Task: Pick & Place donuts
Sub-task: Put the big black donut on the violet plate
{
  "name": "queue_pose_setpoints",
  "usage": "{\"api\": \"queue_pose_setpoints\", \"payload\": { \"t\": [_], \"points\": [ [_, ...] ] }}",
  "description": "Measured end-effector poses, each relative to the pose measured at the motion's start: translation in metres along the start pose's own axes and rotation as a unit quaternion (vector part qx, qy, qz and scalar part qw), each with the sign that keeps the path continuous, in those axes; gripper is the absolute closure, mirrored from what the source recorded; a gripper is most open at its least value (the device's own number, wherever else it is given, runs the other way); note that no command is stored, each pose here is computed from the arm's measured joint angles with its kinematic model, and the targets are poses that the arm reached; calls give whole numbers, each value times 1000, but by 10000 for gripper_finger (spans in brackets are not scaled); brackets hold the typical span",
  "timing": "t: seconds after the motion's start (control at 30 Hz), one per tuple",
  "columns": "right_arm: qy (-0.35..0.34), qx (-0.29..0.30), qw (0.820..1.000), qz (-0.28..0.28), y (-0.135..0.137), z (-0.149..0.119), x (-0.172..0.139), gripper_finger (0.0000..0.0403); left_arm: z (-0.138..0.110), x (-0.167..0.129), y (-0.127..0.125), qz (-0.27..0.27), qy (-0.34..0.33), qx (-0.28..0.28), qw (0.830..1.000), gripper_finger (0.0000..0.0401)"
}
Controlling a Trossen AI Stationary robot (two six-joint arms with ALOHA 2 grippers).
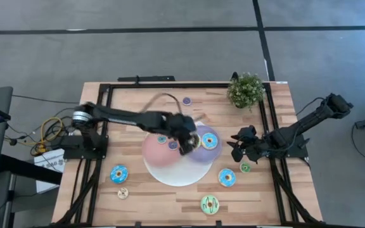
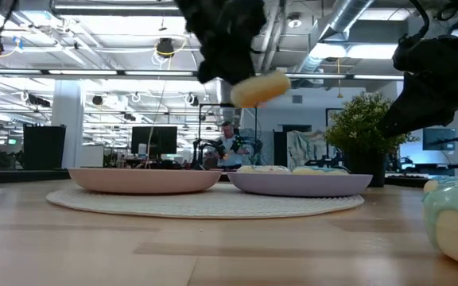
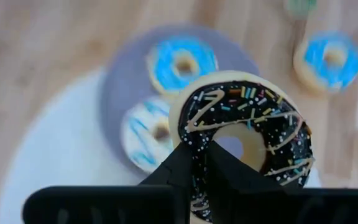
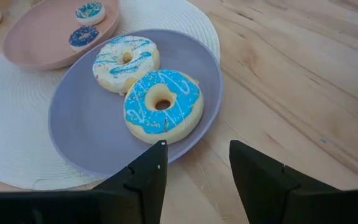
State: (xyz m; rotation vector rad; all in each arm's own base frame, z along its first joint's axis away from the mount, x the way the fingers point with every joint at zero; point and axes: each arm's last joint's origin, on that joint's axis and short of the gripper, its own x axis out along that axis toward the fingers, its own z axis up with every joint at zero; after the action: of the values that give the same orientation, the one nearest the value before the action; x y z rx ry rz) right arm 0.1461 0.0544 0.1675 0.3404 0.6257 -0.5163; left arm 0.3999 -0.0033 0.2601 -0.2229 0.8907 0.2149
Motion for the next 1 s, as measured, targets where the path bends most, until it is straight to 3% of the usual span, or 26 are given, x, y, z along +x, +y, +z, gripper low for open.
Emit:
{"api": "queue_pose_setpoints", "payload": {
  "t": [0.17,0.4,0.7,1.0],
  "points": [
    [0,-3,1000,0,0,0,0,241,5,41,-29,-1,66,50,997,381],
    [0,-9,1000,1,0,0,0,242,13,75,-38,0,81,86,993,379],
    [1,-12,1000,1,0,0,0,241,9,91,-40,-30,89,110,990,378],
    [0,-8,1000,7,1,1,0,244,12,91,-38,8,71,121,990,365]
  ]
}}
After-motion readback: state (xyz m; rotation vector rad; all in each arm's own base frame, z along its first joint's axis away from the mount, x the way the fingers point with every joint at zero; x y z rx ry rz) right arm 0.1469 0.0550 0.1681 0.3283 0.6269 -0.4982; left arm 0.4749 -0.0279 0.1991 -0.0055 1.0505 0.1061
